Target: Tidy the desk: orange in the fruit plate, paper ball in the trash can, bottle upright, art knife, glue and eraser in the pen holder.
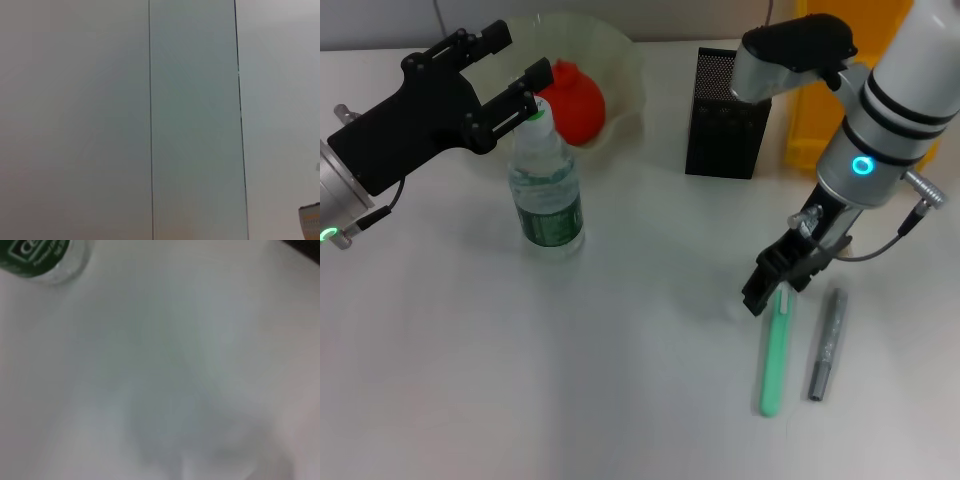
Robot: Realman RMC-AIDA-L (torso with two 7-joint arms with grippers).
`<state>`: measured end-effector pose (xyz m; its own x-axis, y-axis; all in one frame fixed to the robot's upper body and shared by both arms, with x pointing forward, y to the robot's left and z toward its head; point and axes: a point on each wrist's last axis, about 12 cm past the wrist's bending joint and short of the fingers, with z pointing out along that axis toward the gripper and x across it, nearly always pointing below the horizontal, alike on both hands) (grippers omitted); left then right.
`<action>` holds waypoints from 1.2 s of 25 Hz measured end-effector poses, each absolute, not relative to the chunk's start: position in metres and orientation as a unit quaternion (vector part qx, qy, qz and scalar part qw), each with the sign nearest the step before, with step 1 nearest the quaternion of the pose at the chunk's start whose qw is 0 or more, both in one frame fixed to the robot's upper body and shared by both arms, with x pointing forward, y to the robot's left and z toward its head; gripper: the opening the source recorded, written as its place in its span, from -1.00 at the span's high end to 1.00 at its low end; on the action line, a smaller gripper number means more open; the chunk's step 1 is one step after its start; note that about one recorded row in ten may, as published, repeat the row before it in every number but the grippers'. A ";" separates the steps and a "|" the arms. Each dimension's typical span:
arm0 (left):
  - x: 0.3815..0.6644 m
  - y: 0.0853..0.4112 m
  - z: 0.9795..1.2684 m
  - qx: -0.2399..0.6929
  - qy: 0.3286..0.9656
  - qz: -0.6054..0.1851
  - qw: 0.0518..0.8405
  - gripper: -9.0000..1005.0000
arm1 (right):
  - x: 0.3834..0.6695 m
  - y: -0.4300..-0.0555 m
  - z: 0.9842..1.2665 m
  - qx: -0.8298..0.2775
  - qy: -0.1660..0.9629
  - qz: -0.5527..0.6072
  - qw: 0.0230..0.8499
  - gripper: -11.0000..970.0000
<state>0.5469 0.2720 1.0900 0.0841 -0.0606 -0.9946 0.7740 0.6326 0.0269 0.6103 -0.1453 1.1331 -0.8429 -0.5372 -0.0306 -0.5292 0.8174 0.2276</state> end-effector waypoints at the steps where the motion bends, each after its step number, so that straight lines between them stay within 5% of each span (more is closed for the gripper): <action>1: 0.547 0.272 1.090 0.296 0.602 -0.309 0.674 -0.25 | 0.609 -0.145 1.132 0.278 -0.954 -0.113 0.026 -0.45; 30: 0.553 0.271 1.090 0.296 0.609 -0.294 0.674 -0.25 | 0.607 -0.137 1.128 0.279 -0.953 -0.112 0.047 -0.45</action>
